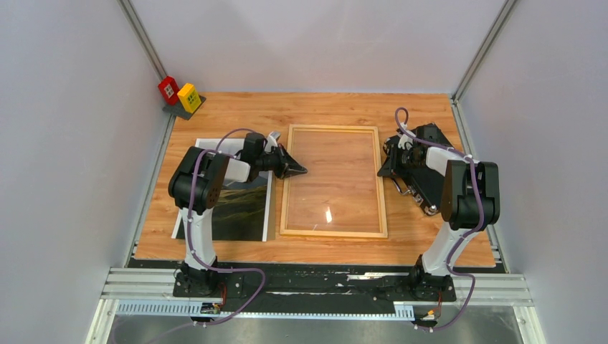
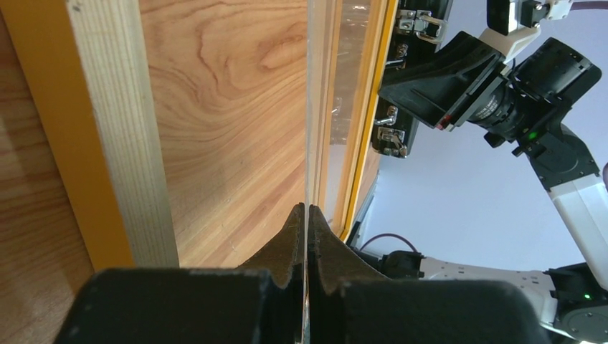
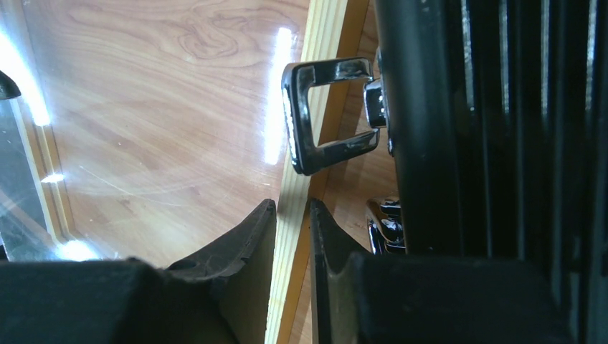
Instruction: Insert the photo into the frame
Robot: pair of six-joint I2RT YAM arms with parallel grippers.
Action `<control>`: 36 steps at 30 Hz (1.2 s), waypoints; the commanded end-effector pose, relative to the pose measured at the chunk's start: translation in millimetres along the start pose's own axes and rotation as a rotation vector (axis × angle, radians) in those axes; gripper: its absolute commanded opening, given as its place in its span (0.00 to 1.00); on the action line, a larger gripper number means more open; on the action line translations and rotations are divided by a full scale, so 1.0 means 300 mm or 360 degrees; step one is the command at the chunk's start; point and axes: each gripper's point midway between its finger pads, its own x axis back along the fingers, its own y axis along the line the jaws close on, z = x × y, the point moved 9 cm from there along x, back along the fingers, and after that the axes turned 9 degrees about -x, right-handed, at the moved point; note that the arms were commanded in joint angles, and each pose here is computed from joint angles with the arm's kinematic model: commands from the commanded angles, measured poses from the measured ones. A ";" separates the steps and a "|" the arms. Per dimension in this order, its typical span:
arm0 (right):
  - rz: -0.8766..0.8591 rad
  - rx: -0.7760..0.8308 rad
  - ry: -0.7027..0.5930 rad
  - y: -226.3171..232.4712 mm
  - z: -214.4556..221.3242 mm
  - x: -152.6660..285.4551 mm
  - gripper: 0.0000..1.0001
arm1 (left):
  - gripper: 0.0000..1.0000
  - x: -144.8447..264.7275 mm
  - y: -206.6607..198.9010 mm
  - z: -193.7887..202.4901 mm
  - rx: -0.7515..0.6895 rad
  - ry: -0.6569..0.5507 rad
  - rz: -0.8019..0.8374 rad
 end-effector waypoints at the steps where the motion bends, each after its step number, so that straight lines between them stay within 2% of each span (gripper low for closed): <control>1: 0.0038 0.0006 0.0051 -0.048 0.024 -0.052 0.22 | 0.02 -0.011 -0.060 -0.015 -0.0158 -0.0043 0.0036; 12: 0.0046 0.0003 0.0052 -0.047 0.028 -0.052 0.22 | 0.05 -0.013 -0.038 0.024 -0.0163 -0.0022 -0.0044; 36: 0.0130 0.0022 0.0014 -0.043 0.017 -0.049 0.25 | 0.26 -0.009 0.000 0.045 -0.0260 0.0005 -0.0199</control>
